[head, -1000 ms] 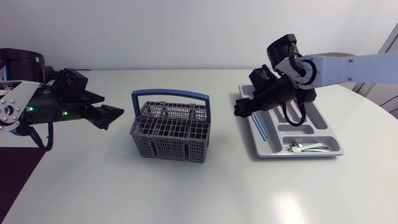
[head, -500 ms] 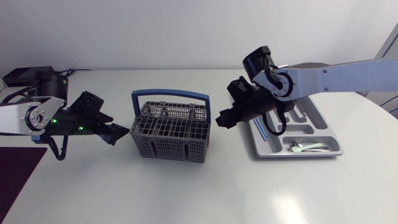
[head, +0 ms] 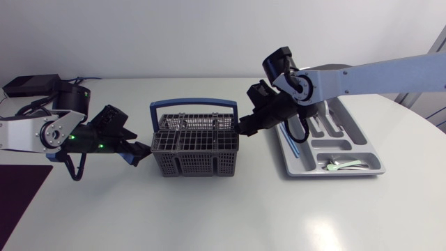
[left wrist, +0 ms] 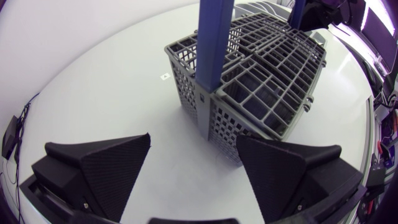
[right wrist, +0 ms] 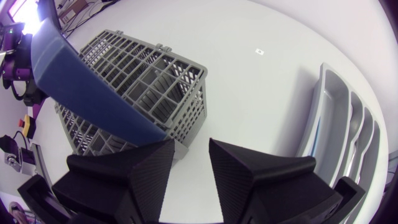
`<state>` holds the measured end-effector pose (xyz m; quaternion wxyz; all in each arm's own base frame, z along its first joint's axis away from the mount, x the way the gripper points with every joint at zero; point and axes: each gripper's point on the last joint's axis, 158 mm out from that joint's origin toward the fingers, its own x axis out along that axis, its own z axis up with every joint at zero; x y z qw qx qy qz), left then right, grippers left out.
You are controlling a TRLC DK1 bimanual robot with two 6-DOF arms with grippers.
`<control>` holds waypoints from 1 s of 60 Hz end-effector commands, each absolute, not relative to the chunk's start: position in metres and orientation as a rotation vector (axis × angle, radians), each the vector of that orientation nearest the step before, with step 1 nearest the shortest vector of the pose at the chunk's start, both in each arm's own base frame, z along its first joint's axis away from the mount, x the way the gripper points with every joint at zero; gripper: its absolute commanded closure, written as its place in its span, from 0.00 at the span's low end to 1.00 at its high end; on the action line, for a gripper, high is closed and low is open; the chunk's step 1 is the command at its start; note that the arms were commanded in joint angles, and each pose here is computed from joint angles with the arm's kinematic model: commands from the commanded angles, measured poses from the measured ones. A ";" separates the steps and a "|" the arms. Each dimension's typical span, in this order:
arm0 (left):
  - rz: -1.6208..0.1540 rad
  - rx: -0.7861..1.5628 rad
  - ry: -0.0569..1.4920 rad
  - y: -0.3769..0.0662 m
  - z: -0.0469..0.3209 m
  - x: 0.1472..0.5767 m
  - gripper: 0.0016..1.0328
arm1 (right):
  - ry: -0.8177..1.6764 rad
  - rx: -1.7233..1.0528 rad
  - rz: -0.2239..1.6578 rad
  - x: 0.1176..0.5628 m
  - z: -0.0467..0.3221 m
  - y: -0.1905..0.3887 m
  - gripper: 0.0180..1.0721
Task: Unload the cutlery basket into the drawer organizer.
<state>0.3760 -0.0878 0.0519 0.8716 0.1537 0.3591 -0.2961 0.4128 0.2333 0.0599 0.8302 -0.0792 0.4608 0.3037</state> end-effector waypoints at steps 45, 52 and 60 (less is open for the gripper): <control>-0.637 0.277 0.561 -0.122 0.135 0.346 0.07 | 0.969 -0.177 0.576 0.381 0.067 0.210 0.57; -0.642 0.273 0.609 -0.123 0.107 0.349 0.07 | 0.961 -0.176 0.578 0.378 0.071 0.210 0.57; -0.634 0.278 0.638 -0.120 0.089 0.353 0.07 | 0.965 -0.178 0.576 0.376 0.069 0.208 0.57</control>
